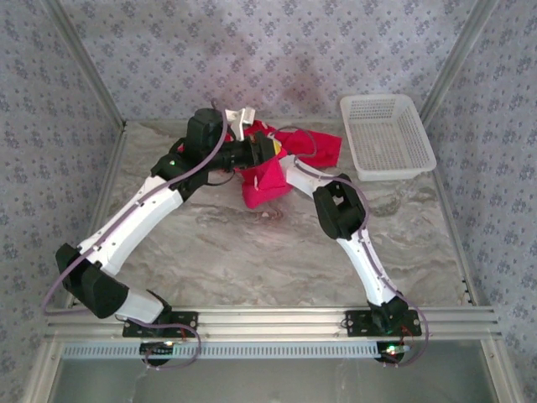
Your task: Fold the inside-out t-shirt
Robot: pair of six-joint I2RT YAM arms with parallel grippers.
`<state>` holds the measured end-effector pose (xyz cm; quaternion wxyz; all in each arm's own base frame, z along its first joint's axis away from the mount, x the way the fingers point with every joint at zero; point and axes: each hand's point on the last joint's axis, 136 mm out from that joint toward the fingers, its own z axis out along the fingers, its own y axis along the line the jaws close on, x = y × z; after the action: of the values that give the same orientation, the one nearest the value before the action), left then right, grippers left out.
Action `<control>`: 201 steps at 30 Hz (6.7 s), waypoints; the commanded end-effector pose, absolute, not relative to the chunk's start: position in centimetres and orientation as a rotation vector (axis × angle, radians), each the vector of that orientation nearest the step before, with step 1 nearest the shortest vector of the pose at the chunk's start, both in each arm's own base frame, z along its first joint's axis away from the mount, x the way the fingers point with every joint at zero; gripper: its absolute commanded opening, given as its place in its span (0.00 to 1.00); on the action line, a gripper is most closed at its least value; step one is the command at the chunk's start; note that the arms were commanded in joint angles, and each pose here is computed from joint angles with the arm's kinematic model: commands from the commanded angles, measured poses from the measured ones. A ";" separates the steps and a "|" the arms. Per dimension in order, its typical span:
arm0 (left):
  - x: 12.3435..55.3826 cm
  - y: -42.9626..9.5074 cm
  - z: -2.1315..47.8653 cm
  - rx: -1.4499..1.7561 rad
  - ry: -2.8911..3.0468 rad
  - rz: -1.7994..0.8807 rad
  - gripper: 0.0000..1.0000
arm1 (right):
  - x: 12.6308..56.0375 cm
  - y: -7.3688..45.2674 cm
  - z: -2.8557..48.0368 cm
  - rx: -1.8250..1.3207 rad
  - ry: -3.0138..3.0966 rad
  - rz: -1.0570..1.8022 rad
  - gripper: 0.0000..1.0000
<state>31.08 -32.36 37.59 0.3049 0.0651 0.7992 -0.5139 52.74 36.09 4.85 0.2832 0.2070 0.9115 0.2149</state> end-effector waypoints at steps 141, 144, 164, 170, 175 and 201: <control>40.4 -28.3 29.6 0.078 2.206 -1.100 0.00 | 38.0 23.9 13.4 -0.100 2.632 0.391 0.35; 40.4 -28.3 29.7 0.079 2.207 -1.097 0.00 | 39.3 24.6 11.9 -0.150 2.656 0.366 0.38; 46.6 -20.3 29.4 -0.168 2.217 -0.930 0.00 | 41.0 25.9 21.0 -0.238 2.592 0.527 0.00; 51.7 -12.7 21.7 -0.449 2.345 -0.818 0.00 | 34.3 25.3 36.5 -0.331 2.260 0.945 0.00; 50.3 -9.9 15.5 -0.590 2.414 -0.782 0.00 | 32.1 21.4 44.3 -0.230 2.017 1.112 0.00; 44.5 -8.4 11.6 -0.611 2.463 -0.656 0.00 | 41.9 34.2 15.3 -0.133 2.649 0.589 0.59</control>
<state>45.33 -8.99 10.67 0.2472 -0.2313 0.9044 -0.2598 40.74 33.64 16.42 0.2042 -0.0577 0.9410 0.2637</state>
